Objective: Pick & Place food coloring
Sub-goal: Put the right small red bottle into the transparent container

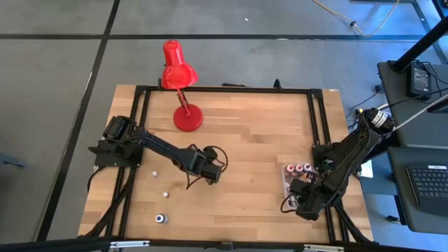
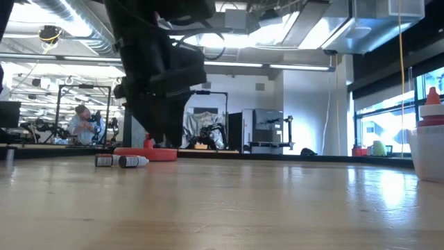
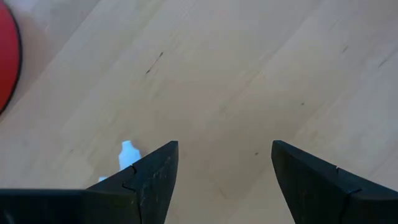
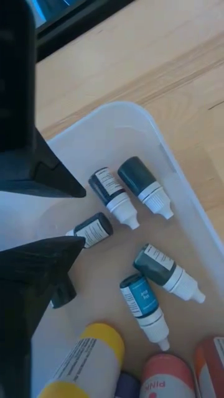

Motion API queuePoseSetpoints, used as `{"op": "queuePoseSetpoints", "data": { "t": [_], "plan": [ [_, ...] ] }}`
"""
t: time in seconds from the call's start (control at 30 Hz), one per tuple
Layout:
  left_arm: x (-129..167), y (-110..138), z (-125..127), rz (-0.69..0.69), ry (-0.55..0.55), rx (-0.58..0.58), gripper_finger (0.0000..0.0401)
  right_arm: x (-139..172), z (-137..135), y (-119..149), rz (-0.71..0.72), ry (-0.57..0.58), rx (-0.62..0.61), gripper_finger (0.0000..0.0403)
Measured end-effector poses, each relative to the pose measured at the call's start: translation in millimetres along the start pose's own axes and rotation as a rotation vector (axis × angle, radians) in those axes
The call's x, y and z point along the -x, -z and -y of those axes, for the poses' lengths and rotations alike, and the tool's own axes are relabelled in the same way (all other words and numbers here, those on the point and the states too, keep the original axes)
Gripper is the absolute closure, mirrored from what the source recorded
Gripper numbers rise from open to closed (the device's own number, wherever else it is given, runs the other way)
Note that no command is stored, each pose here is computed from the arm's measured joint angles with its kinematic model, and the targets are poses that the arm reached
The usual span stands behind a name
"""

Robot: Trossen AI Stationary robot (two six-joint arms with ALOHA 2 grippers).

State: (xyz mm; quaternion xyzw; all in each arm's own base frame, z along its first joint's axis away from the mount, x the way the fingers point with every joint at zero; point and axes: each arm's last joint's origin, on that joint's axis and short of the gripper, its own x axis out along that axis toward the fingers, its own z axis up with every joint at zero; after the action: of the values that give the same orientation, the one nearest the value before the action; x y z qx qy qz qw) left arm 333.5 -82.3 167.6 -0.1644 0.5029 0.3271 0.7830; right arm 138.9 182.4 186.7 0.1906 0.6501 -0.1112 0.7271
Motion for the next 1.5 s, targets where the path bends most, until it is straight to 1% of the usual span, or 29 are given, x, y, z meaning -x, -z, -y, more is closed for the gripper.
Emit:
{"op": "queuePoseSetpoints", "data": {
  "t": [0.1,0.27,0.57,0.77,0.9,1.1,1.27,1.4,1.5],
  "plan": [
    [-2,-1,-5,-0.013,-0.032,0.045,0.0152,0,0,0,0.002,0.001,0.000,0.0290],
    [-12,-3,-25,-0.064,-0.144,0.149,0.0157,0,0,-1,0.030,0.007,0.000,0.0290],
    [-34,2,-43,-0.158,-0.142,0.201,0.0172,0,0,-1,0.033,0.009,0.000,0.0290],
    [-36,2,-43,-0.163,-0.123,0.189,0.0202,0,0,-1,0.033,0.010,0.003,0.0290],
    [-36,2,-43,-0.182,-0.106,0.188,0.0231,0,0,-1,0.033,0.010,0.004,0.0290],
    [-36,2,-42,-0.188,-0.087,0.131,0.0278,0,0,-1,0.033,0.011,0.004,0.0290],
    [-36,2,-42,-0.190,-0.087,0.123,0.0311,0,0,-1,0.033,0.011,0.004,0.0290],
    [-36,3,-42,-0.194,-0.089,0.120,0.0326,0,0,-1,0.033,0.011,0.004,0.0290],
    [-36,3,-42,-0.194,-0.087,0.101,0.0328,0,0,-1,0.029,0.010,0.004,0.0290]
  ]
}}
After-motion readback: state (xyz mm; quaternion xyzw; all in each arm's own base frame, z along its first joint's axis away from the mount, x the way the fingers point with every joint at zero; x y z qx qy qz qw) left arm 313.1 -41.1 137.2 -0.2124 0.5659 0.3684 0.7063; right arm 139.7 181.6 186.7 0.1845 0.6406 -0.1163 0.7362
